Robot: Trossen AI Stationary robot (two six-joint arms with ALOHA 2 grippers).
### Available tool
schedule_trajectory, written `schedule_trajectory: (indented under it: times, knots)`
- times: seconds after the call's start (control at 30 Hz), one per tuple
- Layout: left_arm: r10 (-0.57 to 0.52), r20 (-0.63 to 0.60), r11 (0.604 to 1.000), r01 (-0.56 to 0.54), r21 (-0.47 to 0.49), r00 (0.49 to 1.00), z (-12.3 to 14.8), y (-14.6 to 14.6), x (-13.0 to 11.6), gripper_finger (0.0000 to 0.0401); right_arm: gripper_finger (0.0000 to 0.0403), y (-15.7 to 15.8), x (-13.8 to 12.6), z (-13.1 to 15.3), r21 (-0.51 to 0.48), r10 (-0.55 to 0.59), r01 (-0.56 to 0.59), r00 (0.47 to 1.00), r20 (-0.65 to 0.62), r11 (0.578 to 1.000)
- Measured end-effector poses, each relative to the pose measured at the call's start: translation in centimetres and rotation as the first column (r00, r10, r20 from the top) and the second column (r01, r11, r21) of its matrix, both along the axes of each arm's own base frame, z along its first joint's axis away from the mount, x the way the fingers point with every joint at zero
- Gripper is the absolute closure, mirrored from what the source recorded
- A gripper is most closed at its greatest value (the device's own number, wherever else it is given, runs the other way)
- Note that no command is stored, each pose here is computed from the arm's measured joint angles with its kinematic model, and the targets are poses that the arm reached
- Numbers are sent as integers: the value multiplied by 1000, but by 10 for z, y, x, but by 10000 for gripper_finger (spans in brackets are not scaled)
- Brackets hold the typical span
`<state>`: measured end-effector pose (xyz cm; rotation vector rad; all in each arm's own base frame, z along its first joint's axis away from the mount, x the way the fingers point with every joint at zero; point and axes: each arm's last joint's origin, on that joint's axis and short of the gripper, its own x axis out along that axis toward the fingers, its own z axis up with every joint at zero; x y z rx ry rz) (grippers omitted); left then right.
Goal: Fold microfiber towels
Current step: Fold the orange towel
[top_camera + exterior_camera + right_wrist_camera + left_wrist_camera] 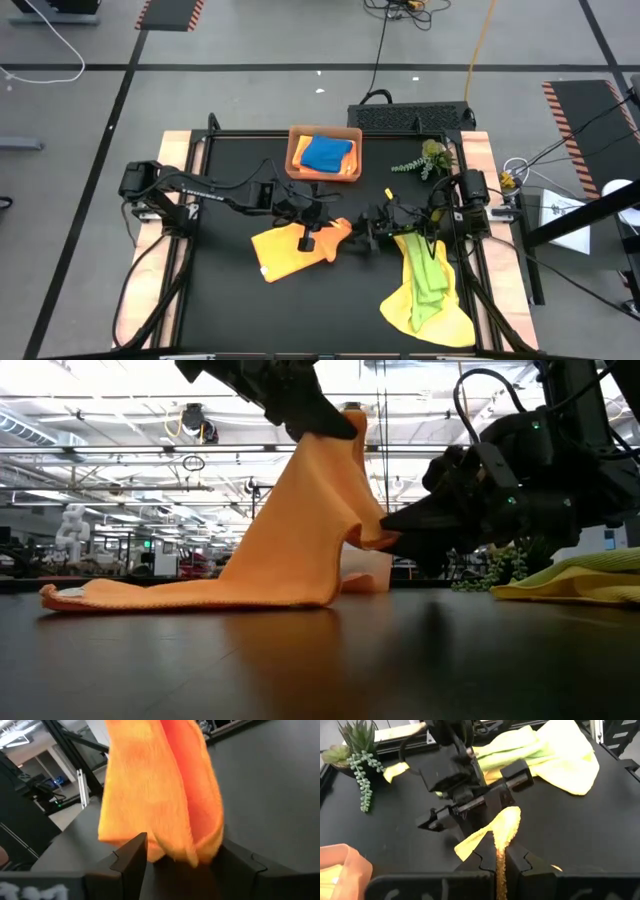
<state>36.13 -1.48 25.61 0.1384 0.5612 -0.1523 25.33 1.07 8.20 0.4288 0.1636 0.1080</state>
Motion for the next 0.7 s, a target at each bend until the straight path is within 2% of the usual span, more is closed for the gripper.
schedule_trajectory:
  times: [0.2, 0.6, 0.7]
  knots:
    - [4, -20, 1000, -4, -4, 1000, -2, 0, -1, 396, 259, 0, 0, 0, -18, 1, -1, 1000, 5, 1000]
    - [53, -80, 999, -53, 3, 995, -6, 1, -4, 397, 392, 0, -4, 6, -25, -1, 2, 1000, 23, 1000]
    - [65, -86, 998, -65, 0, 994, -7, 0, -5, 397, 397, 1, -11, 19, -23, 5, -3, 998, 69, 1000]
